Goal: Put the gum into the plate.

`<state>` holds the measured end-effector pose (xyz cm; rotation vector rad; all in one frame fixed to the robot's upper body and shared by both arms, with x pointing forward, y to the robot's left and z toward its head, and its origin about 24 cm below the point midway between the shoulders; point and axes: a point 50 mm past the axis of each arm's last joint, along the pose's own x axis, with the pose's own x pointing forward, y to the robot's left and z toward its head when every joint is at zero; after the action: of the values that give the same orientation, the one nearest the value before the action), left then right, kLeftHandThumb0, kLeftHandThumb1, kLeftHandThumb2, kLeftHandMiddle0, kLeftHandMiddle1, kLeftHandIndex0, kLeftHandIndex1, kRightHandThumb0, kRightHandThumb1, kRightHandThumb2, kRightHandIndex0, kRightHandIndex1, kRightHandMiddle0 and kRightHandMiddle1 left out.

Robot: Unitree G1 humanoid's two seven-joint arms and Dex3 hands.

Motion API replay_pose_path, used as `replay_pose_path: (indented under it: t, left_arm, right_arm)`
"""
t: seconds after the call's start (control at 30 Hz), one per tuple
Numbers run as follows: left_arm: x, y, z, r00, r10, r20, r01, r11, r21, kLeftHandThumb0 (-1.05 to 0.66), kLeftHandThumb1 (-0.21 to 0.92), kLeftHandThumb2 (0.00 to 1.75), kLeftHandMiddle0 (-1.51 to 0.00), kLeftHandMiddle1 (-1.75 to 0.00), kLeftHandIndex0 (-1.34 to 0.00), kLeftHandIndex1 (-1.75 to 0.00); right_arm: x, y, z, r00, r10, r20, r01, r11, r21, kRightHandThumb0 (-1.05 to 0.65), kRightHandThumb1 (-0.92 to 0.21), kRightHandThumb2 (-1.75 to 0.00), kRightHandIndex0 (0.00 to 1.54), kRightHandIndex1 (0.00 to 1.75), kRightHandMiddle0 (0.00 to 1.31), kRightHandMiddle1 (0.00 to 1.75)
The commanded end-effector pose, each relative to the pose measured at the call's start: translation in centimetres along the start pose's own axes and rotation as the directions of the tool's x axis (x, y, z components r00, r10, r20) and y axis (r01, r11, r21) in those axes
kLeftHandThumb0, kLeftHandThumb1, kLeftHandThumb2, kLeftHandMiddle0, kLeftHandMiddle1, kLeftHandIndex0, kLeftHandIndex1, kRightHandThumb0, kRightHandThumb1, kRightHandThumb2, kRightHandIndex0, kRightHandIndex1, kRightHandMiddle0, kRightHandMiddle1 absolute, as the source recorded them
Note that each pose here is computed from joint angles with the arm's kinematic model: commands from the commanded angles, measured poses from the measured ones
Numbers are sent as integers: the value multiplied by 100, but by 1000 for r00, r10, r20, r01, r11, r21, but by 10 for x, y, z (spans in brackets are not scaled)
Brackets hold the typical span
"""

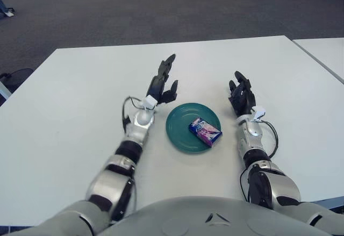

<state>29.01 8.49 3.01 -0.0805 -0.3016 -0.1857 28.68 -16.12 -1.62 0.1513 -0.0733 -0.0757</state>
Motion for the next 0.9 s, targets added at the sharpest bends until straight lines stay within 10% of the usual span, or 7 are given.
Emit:
replay_pose_path:
  t: [0.0,0.87]
  left_arm:
    - [-17,4,-15,971,227,-68,-236,955,-180,-101,92,88,-1,0,0,-7]
    - [-77,8,-44,933,271,-235,-314,935,-167,-94,92,91,-14,-1,-1,-31]
  right_arm:
    - [-92,-9,-65,960,-85,-265,78,996,-36,-79,-92,-88,20,0,0,40]
    - [-96,-9,-64,966,-77,-248,63,996,-66,-79,-92,-88,19,0,0,36]
